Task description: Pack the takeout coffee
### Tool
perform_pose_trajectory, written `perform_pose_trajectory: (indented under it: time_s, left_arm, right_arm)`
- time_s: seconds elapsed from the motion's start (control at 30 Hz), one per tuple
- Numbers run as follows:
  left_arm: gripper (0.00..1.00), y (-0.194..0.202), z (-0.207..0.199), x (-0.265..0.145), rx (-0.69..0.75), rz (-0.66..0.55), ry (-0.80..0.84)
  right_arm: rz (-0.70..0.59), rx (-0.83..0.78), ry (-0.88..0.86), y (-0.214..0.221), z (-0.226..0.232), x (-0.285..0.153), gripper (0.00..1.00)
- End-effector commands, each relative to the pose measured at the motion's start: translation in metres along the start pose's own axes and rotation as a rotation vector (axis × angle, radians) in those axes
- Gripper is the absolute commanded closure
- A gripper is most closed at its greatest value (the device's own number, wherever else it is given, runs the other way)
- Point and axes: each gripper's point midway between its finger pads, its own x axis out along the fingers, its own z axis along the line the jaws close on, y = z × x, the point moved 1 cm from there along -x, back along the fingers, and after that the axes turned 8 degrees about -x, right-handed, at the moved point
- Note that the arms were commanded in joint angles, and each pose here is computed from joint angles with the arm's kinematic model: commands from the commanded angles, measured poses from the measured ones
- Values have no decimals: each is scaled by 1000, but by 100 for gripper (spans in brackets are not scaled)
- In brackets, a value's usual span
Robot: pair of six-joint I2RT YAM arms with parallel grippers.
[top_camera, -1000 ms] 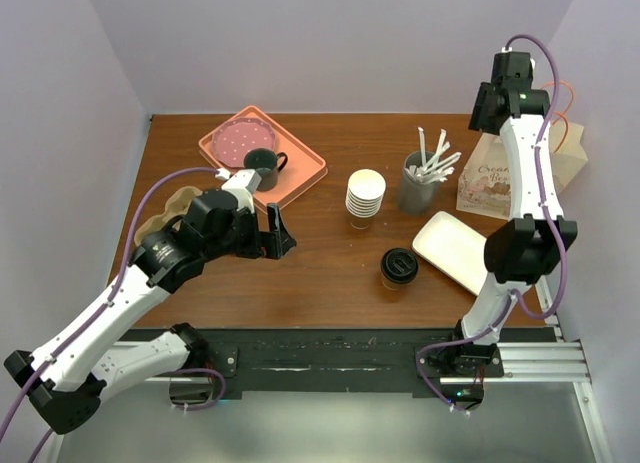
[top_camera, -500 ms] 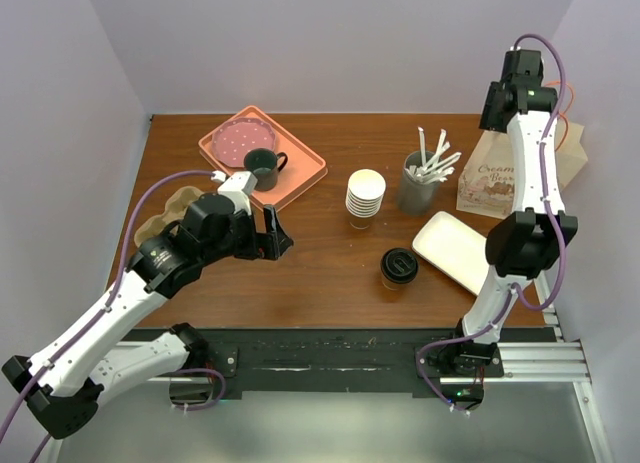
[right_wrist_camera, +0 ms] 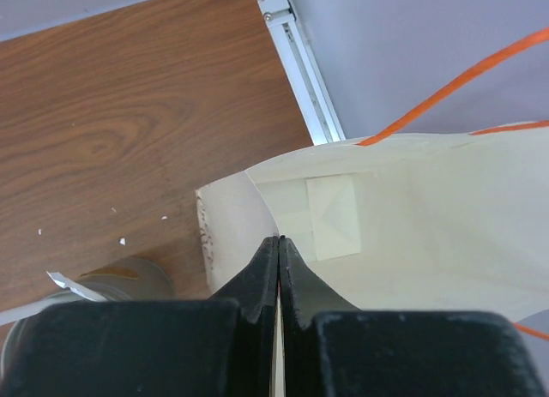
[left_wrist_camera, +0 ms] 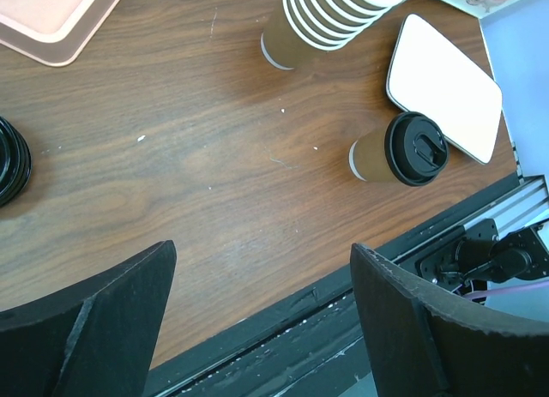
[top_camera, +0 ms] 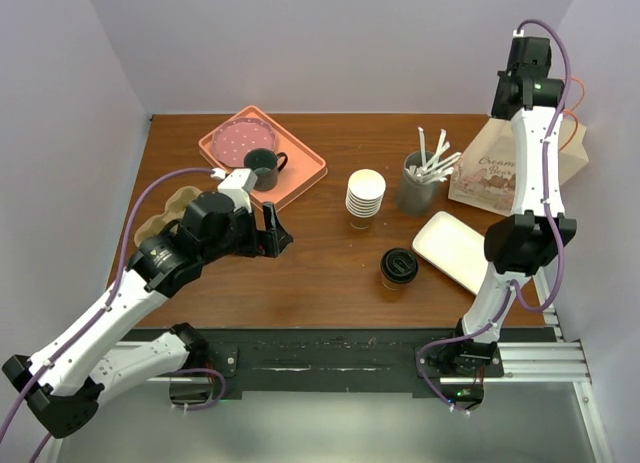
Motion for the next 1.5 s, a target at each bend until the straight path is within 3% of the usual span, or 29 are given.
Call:
perform_pose_trajectory:
  time_s: [0.0,0.33,0.5,0.77,0.97,1.17,1.3,1.47]
  left_arm:
    - [14,-30,-18,-9,18,-84,38]
    - [14,-48,-10,-20,16,-141,-51]
    - [14,-53,-1,-25,-10,-156,-125]
    - [15,-62,17,-39,-70,-199,-255]
    - [16,-83,22,-70,-126,-287,-331]
    - [15,-123,10,-131,-128,-415,-331]
    - [16,-131,14,-159,-147,-482,-334]
    - [16,-125,25,-174,-167,-505,-360]
  right_arm:
    - [-135,-48,42,-34,-20,-38,100]
    - [-441,-141,30,-104,-16,-118,100]
    - [-623,-228,-10,-135,16,-178,100]
    - [-873,-372,-252,-146,101,-274,100]
    - [-940,-455,-397,-123,157,-331,100]
    - [-1008,-549,-710,-73,224,-393,100]
    - [-969,-683,-862,-11,277,-410,100]
    - [-925,-762,-957,39,304,-420,100]
